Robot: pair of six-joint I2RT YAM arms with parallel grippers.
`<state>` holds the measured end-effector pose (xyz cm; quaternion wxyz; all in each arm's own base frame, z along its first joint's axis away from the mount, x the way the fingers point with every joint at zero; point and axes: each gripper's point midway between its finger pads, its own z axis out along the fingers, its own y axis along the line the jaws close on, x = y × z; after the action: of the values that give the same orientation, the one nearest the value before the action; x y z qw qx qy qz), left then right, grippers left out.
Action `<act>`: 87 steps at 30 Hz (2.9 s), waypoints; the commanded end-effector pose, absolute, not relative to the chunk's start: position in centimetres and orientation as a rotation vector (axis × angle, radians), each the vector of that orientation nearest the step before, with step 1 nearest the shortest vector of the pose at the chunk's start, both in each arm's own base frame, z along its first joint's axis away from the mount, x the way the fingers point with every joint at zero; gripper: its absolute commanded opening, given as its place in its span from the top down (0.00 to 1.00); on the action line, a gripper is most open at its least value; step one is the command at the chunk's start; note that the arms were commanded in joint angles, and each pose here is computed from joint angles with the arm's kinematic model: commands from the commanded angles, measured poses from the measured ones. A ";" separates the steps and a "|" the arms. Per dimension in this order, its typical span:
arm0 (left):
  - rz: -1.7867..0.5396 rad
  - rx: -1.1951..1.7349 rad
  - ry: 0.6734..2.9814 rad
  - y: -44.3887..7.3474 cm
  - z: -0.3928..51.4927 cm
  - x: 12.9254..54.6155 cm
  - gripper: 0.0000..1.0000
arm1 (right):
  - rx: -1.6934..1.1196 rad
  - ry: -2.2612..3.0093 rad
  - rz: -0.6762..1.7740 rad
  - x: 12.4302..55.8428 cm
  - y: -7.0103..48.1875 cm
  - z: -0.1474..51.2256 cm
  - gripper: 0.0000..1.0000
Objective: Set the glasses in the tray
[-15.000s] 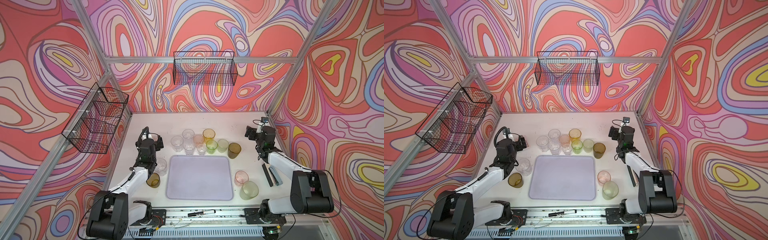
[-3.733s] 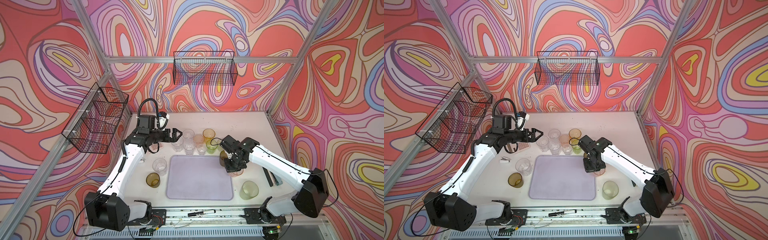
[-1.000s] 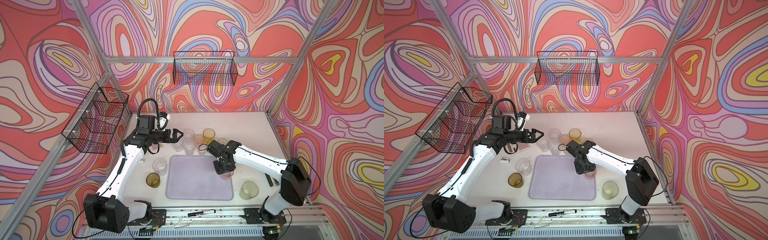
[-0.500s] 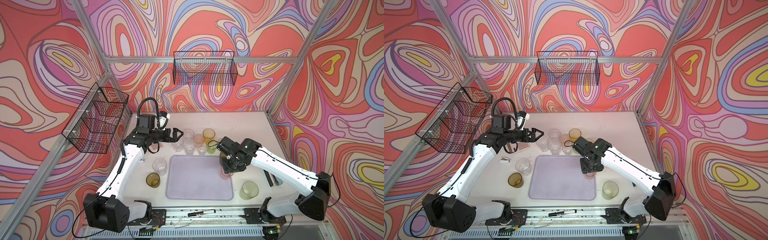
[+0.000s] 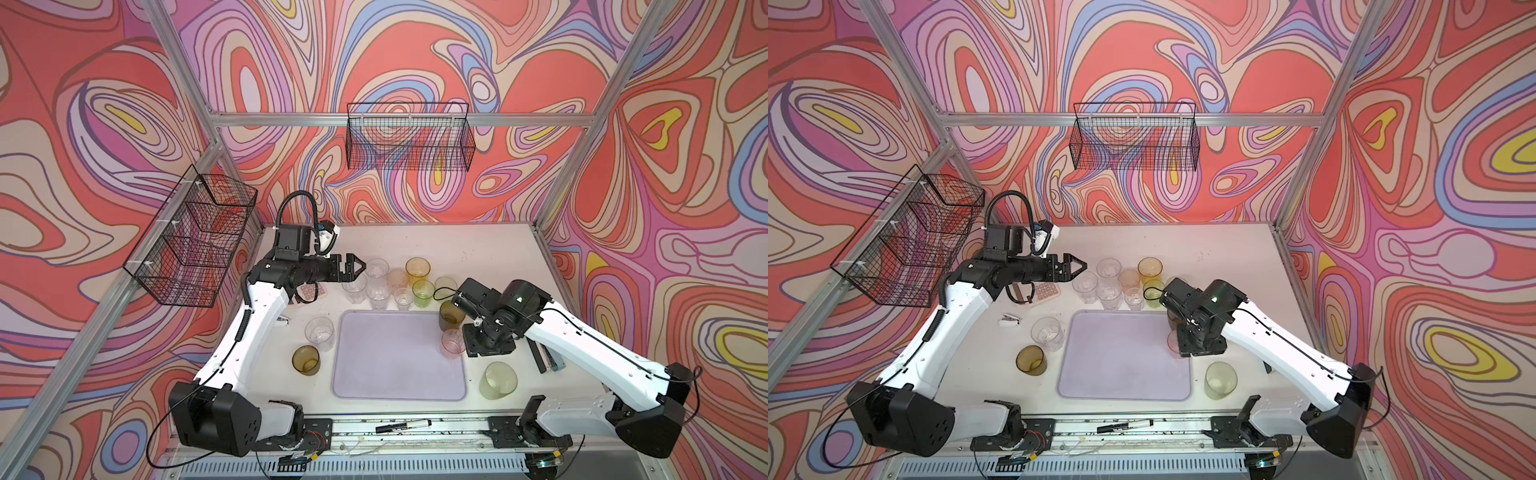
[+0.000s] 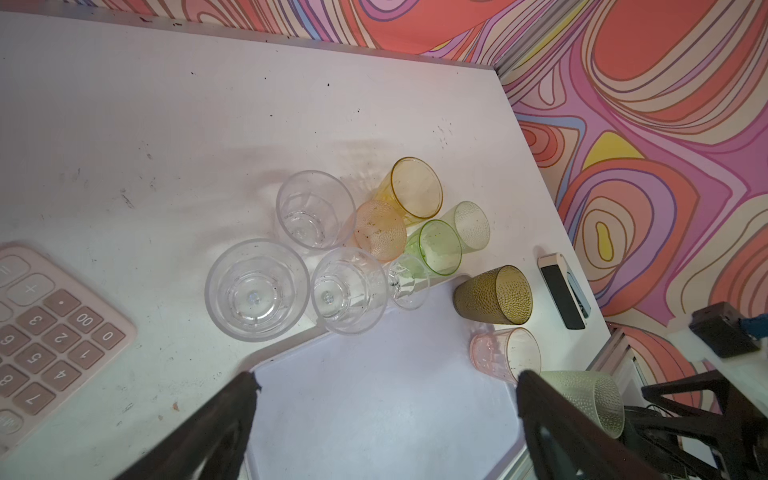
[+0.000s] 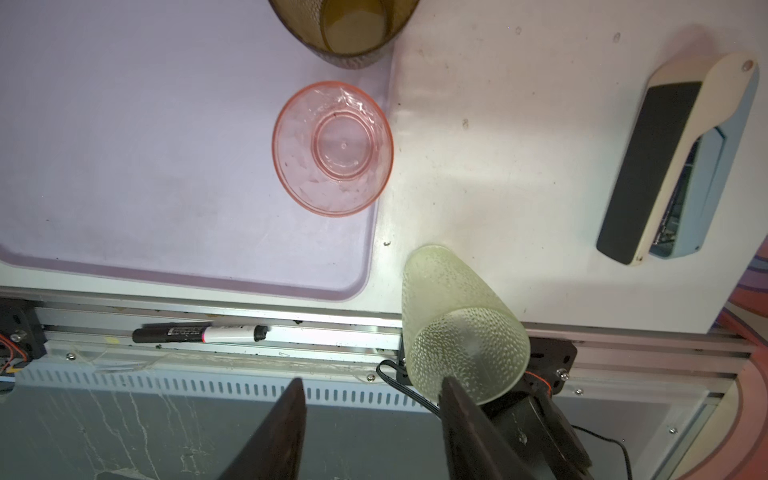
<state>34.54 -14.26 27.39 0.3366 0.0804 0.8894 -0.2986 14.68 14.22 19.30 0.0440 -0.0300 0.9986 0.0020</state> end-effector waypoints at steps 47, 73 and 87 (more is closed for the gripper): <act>-0.784 0.230 2.342 -14.6 27.0 34.9 0.00 | 0.131 3.175 -0.020 10.3 12.2 11.6 0.76; -0.804 0.224 2.361 -14.7 26.4 34.9 0.00 | 0.114 3.154 -0.063 10.6 11.8 11.8 0.95; -0.802 0.227 2.358 -14.7 26.5 34.6 0.00 | 0.118 3.138 -0.056 10.9 11.8 13.5 1.00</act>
<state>34.79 -14.38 25.78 0.3100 0.0748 0.8994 -0.2989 10.60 11.78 12.61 -0.0076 0.0404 0.9990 -0.0152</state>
